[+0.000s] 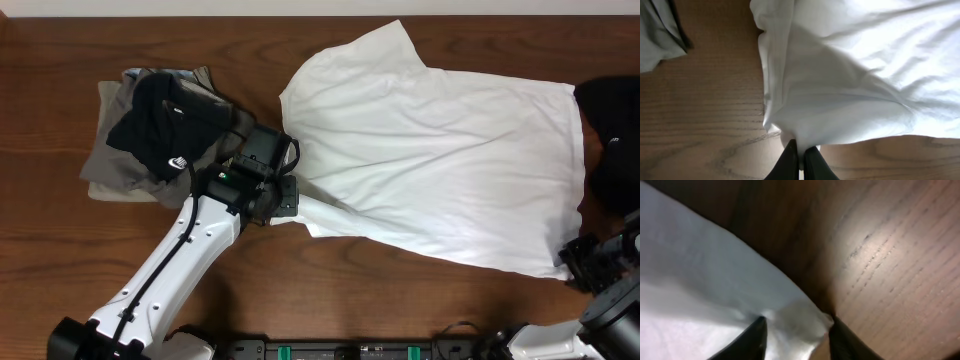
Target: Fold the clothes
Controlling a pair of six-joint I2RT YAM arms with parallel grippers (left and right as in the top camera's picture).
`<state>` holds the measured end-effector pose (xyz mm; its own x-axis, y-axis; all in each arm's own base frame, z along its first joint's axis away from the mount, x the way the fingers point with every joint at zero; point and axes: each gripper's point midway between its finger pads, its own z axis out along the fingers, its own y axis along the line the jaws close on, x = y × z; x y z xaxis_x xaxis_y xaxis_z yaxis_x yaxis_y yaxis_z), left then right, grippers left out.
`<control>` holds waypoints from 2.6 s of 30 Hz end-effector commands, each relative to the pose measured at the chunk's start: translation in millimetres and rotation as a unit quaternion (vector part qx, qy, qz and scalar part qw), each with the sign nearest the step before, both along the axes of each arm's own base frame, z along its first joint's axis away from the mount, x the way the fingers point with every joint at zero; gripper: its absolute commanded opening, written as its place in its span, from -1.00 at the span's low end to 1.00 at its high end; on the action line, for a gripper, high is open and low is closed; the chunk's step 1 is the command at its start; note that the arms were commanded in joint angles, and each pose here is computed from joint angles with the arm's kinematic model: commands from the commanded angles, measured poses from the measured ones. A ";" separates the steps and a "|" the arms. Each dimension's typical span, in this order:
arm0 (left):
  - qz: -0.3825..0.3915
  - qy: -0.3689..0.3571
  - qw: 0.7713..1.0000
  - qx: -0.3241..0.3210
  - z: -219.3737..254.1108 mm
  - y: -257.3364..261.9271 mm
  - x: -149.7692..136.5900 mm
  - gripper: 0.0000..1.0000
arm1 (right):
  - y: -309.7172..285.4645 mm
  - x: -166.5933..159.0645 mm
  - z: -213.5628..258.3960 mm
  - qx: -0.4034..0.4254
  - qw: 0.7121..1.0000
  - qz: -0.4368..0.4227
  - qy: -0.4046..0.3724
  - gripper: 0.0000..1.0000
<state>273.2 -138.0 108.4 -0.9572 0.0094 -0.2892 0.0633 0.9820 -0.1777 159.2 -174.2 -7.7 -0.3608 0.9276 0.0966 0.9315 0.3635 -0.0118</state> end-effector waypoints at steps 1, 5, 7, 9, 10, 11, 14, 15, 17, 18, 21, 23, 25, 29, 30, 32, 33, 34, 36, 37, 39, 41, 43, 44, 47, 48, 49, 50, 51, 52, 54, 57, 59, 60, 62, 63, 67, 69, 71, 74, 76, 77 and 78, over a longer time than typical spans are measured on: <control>0.008 -0.003 1.000 -0.002 3.2 1.4 1.9 -0.88 | 3.9 -19.8 -10.8 -0.006 0.999 -0.013 0.047 -0.67; 0.008 -0.001 1.000 -0.002 2.9 1.8 1.1 -0.88 | -1.9 -19.4 -0.1 -0.013 0.998 -0.011 0.055 -0.89; 0.007 0.002 1.000 0.000 2.3 2.5 -0.3 -0.87 | -5.6 -13.2 9.9 -0.012 0.999 -0.012 0.047 -0.90; 0.008 0.005 1.000 0.001 1.7 3.2 -1.9 -0.87 | -9.4 -5.8 23.0 -0.012 0.999 -0.007 0.034 -0.92; 0.008 0.008 1.000 0.003 1.3 3.7 -3.0 -0.88 | -11.5 -2.1 31.5 -0.014 1.000 -0.001 0.027 -0.92; 0.007 0.012 1.000 0.004 0.6 4.5 -4.8 -0.87 | -14.8 1.1 41.0 -0.019 1.000 0.003 0.021 -0.94; 0.006 0.031 0.999 0.014 -2.5 8.8 -14.0 -0.87 | -27.1 13.1 71.7 -0.043 0.999 0.033 -0.006 -0.94; 0.006 0.040 0.999 0.019 -3.8 10.9 -18.6 -0.88 | -32.5 17.9 85.2 -0.056 0.997 0.046 -0.018 -0.92; 0.006 0.059 0.998 0.028 -6.2 15.1 -27.7 -0.88 | -39.5 27.8 109.1 -0.076 0.994 0.059 -0.045 -0.93; 0.006 0.067 0.997 0.031 -7.1 16.8 -31.3 -0.87 | -42.2 34.6 121.4 -0.086 0.992 0.063 -0.065 -0.92; 0.004 0.078 0.996 0.037 -8.2 19.3 -36.9 -0.88 | -43.4 44.2 137.9 -0.099 0.989 0.067 -0.091 -0.92; 0.000 0.079 0.996 0.038 -8.3 19.6 -37.6 -0.88 | -39.9 46.3 139.2 -0.099 0.988 0.074 -0.092 -0.92; -0.003 0.078 0.996 0.039 -8.3 19.6 -37.6 -0.87 | -35.7 48.6 137.6 -0.096 0.988 0.081 -0.091 -0.92; -0.011 0.079 0.996 0.041 -8.5 20.0 -38.6 -0.66 | -28.7 54.5 136.8 -0.093 0.987 0.097 -0.091 -0.91; -0.012 0.083 0.996 0.039 -8.6 19.3 -40.1 -0.48 | -27.2 55.8 136.8 -0.093 0.986 0.100 -0.091 -0.91; -0.059 0.100 0.993 -0.005 -6.5 1.9 -49.8 -0.41 | -23.7 59.0 136.8 -0.092 0.986 0.108 -0.092 -0.91; -0.099 0.112 0.988 -0.045 -2.8 -14.1 -58.5 -0.38 | -21.9 60.8 136.9 -0.092 0.985 0.112 -0.093 -0.91; -0.135 0.120 0.980 -0.080 1.6 -28.0 -66.5 -0.31 | -20.3 62.6 136.9 -0.092 0.985 0.116 -0.093 -0.90; -0.195 0.127 0.965 -0.121 8.5 -49.4 -81.4 -0.19 | -18.6 64.9 137.0 -0.094 0.984 0.122 -0.093 -0.90; -0.212 0.126 0.962 -0.118 8.4 -53.8 -85.7 -0.14 | -18.2 65.8 137.1 -0.094 0.983 0.123 -0.094 -0.90; -0.268 0.118 0.950 -0.106 5.3 -66.0 -96.3 -0.03 | -18.5 67.3 137.3 -0.096 0.983 0.124 -0.096 -0.90; -0.303 0.115 0.942 -0.085 -2.1 -73.8 -103.5 0.01 | -18.7 67.5 137.3 -0.097 0.983 0.124 -0.096 -0.89; -0.317 0.116 0.941 -0.029 -17.3 -70.0 -104.6 0.05 | -18.7 67.4 137.3 -0.096 0.983 0.124 -0.096 -0.89; -0.324 0.114 0.939 0.001 -25.1 -66.9 -102.6 0.05 | -18.7 67.4 137.3 -0.096 0.983 0.124 -0.096 -0.89; -0.364 0.109 0.923 0.060 -46.5 -65.6 -98.0 0.05 | -18.7 67.4 137.3 -0.096 0.983 0.124 -0.096 -0.89; -0.370 0.110 0.920 0.067 -52.9 -67.7 -96.4 0.05 | -18.7 67.5 137.3 -0.097 0.983 0.124 -0.096 -0.89; -0.372 0.110 0.919 0.074 -58.4 -68.8 -94.4 0.05 | -18.7 67.5 137.3 -0.096 0.983 0.124 -0.096 -0.89; -0.376 0.111 0.916 0.080 -63.7 -69.4 -92.5 0.05 | -18.7 67.5 137.3 -0.096 0.983 0.124 -0.096 -0.89; -0.383 0.111 0.913 0.083 -68.0 -70.3 -90.9 0.06 | -18.7 67.5 137.3 -0.097 0.983 0.124 -0.096 -0.89; -0.391 0.106 0.910 0.089 -72.4 -71.0 -87.3 0.08 | -18.6 67.5 137.3 -0.096 0.983 0.124 -0.096 -0.89; -0.403 0.097 0.905 0.094 -79.4 -74.3 -81.3 0.14 | -18.7 67.5 137.3 -0.096 0.983 0.124 -0.096 -0.89; -0.416 0.099 0.898 0.106 -90.6 -74.2 -77.4 0.18 | -18.6 67.5 137.3 -0.096 0.983 0.124 -0.097 -0.89; -0.426 0.110 0.890 0.116 -98.4 -70.3 -79.0 0.18 | -18.6 67.6 137.3 -0.096 0.983 0.124 -0.097 -0.89; -0.430 0.116 0.888 0.119 -102.2 -69.4 -79.9 0.18 | -18.7 67.7 137.4 -0.097 0.983 0.124 -0.097 -0.89; -0.435 0.120 0.884 0.123 -106.5 -68.4 -80.1 0.18 | -19.3 68.4 137.5 -0.098 0.983 0.124 -0.098 -0.89; -0.435 0.120 0.883 0.125 -107.1 -67.7 -79.7 0.18 | -19.4 68.6 137.6 -0.098 0.982 0.124 -0.099 -0.89; -0.435 0.114 0.884 0.127 -107.3 -68.6 -76.9 0.18 | -18.7 69.7 137.7 -0.096 0.982 0.124 -0.102 -0.89; -0.434 0.107 0.885 0.133 -107.5 -68.1 -73.5 -0.09 | -18.7 69.7 137.7 -0.096 0.982 0.124 -0.102 -0.89; -0.432 0.097 0.886 0.140 -107.7 -68.4 -68.3 -0.31 | -18.7 69.6 137.7 -0.096 0.982 0.124 -0.102 -0.89; -0.431 0.090 0.887 0.142 -106.0 -70.0 -64.7 -0.57 | -18.5 69.5 137.6 -0.096 0.982 0.124 -0.101 -0.90; -0.428 0.092 0.888 0.142 -102.1 -70.2 -64.6 -0.74 | -18.3 69.2 137.7 -0.096 0.982 0.124 -0.101 -0.90; -0.427 0.093 0.888 0.142 -98.6 -70.2 -64.5 -0.81 | -18.3 69.2 137.7 -0.096 0.982 0.124 -0.101 -0.89; -0.427 0.093 0.888 0.142 -95.7 -70.3 -64.5 -0.88 | -18.3 69.2 137.7 -0.096 0.982 0.124 -0.101 -0.89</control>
